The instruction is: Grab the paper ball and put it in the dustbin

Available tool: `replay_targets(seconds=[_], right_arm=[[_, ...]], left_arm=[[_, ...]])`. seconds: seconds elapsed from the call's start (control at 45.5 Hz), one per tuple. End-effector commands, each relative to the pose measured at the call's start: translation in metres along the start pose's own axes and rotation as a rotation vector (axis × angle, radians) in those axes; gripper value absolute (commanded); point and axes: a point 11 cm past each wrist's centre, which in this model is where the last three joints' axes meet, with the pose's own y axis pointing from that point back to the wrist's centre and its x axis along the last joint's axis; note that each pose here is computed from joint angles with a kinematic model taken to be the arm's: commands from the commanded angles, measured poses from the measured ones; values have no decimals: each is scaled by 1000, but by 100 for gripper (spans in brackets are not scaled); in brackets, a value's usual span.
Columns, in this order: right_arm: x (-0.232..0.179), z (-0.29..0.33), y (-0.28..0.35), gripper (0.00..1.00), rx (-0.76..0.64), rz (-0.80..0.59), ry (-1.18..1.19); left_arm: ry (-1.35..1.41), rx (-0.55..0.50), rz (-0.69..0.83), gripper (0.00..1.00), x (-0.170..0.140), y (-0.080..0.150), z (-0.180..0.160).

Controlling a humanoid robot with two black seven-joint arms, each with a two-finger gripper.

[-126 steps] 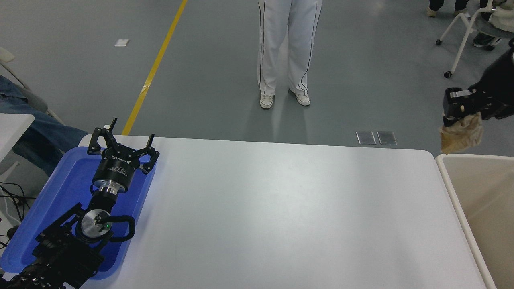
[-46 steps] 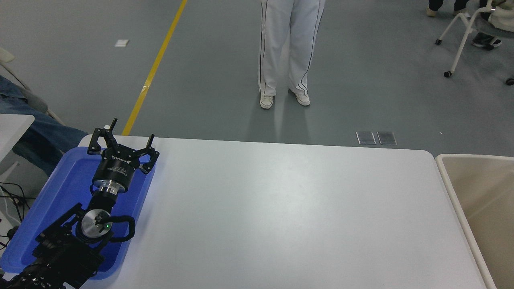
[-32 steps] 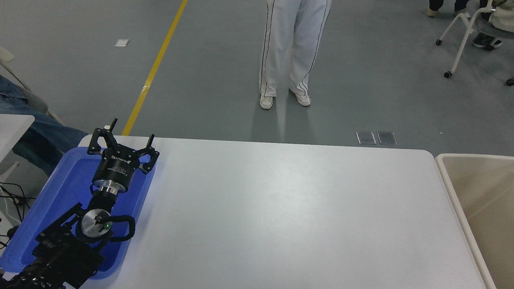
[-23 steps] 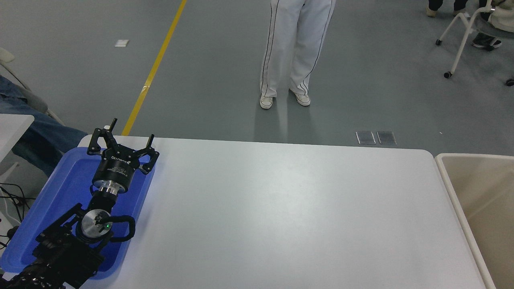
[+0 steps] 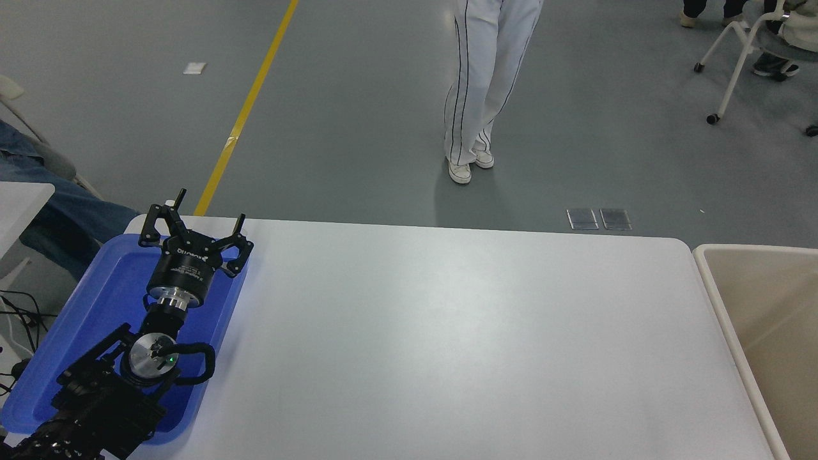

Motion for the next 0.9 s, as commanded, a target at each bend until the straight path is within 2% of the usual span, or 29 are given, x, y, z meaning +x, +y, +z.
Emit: replay_targets(seconds=[0.0, 0.484, 0.505, 0.549, 0.571, 0.615, 0.659, 0.879], right_arm=[[-19, -8, -9, 0, 16, 140, -52], [-22, -6, -10, 0, 6, 150, -43], [-21, -6, -10, 15, 8, 153, -42], [-15, -5, -9, 52, 6, 169, -45], [-11, -4, -8, 66, 4, 182, -47], [-6, -4, -7, 83, 3, 210, -53], [-1, -3, -6, 90, 0, 235, -56], [0, -4, -6, 91, 2, 256, -60]], left_arm=[[0, 0, 1, 100, 0, 0, 0], [0, 0, -1, 100, 0, 0, 0], [0, 0, 1, 100, 0, 0, 0], [0, 0, 1, 100, 0, 0, 0], [0, 0, 1, 100, 0, 0, 0], [1, 0, -1, 100, 0, 0, 0], [1, 0, -1, 100, 0, 0, 0], [0, 0, -1, 100, 0, 0, 0]])
